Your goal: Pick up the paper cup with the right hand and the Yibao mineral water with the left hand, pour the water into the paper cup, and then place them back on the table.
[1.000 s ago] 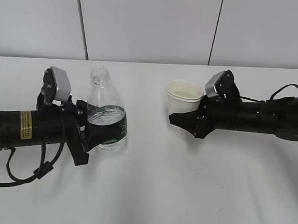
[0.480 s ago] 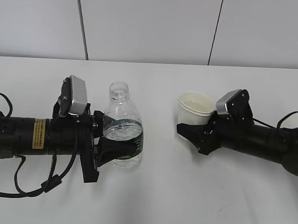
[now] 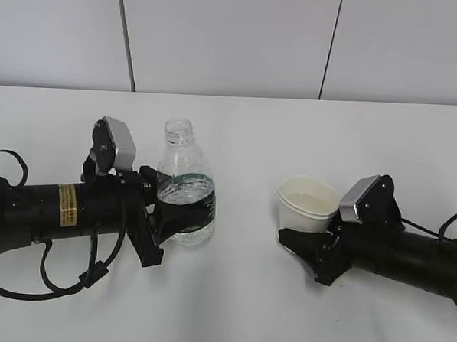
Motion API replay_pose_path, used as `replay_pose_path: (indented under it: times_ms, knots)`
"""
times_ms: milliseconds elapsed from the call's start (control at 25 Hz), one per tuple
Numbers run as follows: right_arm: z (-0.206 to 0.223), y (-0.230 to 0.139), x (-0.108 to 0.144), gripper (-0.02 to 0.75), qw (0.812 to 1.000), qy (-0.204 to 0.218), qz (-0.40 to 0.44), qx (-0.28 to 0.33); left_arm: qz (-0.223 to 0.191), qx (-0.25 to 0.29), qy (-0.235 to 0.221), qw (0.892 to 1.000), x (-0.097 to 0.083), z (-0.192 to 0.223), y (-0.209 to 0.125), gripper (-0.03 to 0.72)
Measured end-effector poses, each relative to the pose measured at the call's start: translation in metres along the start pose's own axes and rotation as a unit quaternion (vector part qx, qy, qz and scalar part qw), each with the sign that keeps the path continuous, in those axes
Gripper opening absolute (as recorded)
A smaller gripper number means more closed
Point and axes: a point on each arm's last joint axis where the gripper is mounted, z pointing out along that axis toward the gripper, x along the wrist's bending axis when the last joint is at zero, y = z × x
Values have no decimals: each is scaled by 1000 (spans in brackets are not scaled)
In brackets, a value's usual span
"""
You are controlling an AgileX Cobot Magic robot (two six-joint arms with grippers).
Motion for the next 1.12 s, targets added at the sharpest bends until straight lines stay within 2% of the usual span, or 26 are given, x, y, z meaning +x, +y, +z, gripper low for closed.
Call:
replay_pose_path:
  times_ms: [120,360,480,640,720,880,1120]
  knots:
    - [-1,0,3,521,1000,11,-13,1,-12,9,7,1000,1,2,-10,333]
    - [-1,-1,6,543,999,32,-35,2,-1,6,19,1000,4,2,-10,338]
    - [-1,0,7,636,999,33,-36,-2,0,6,18,1000,3,2,-10,387]
    - [-1,1,7,665,999,34,-38,-5,1,2,16,1000,3,2,-10,497]
    - [-2,1,8,669,999,33,-37,-5,4,4,11,1000,2,2,-10,522]
    - [-8,-5,12,669,1000,21,-16,6,-8,11,-5,1000,3,-2,-12,535]
    - [-21,-14,19,669,999,-19,28,25,-30,25,-8,999,13,-18,-19,536]
